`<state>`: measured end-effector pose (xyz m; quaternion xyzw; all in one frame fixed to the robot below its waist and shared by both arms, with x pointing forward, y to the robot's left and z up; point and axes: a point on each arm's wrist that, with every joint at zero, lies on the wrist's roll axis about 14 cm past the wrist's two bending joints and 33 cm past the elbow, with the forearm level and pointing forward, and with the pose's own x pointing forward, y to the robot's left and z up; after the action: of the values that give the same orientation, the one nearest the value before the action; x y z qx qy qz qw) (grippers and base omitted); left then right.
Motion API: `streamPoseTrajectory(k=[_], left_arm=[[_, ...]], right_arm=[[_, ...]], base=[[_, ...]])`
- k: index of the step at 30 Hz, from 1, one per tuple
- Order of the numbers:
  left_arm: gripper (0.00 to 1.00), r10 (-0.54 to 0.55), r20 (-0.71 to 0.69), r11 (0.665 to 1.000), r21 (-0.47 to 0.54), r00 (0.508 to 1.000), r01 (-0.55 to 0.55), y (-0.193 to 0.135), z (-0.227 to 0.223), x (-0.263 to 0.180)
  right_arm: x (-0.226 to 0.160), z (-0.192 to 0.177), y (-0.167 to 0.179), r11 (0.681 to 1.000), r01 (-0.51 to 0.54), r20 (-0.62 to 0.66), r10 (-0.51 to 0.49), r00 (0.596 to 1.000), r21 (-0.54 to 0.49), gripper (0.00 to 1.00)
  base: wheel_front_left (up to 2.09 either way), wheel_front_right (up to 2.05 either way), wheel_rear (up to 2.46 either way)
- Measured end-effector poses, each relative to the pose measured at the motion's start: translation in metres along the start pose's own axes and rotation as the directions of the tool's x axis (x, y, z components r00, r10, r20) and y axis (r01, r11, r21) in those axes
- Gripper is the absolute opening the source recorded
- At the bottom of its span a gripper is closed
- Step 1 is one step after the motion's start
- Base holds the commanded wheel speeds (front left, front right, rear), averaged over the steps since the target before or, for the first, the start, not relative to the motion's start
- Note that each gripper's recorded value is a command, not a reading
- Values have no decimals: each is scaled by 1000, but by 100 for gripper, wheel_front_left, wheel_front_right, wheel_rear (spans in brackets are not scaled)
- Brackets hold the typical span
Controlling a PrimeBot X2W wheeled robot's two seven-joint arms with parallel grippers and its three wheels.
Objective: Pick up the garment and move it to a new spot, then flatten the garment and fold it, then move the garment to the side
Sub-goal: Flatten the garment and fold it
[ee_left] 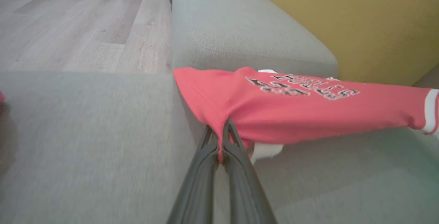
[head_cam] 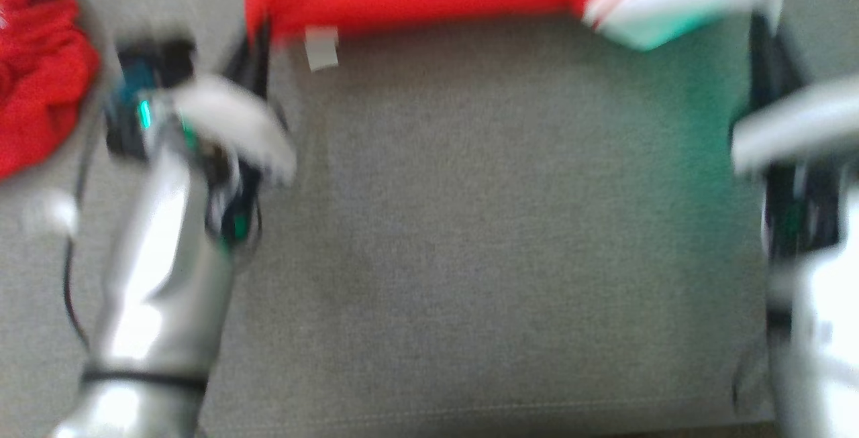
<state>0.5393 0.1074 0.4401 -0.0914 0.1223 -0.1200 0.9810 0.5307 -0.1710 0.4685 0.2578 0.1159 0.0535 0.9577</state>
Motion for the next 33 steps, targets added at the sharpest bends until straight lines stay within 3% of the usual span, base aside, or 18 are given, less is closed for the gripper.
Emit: streamPoseTrajectory(k=[10,17,22,27,33], left_arm=[[0,6,-125,996,-92,992,-18,-23,-57,-142],[0,51,-280,971,-210,959,-113,-40,-88,-213],[0,41,-281,971,-213,959,-104,-40,-74,-206],[0,16,-228,984,-171,974,-56,-37,-45,-174],[0,-14,-277,992,-127,961,-22,-33,-38,-143]], right_arm=[[-166,-61,-15,996,93,-210,-87,974,16,0],[-233,-84,-33,978,209,-340,-200,919,-12,0],[-223,-87,-38,975,215,-388,-217,896,-50,0],[-179,-78,-27,988,150,-403,-155,902,-44,0],[-139,-73,-26,990,126,-466,-138,874,-56,0]], base=[[0,0,0],[0,0,0],[0,0,0],[0,0,0],[0,0,0]])
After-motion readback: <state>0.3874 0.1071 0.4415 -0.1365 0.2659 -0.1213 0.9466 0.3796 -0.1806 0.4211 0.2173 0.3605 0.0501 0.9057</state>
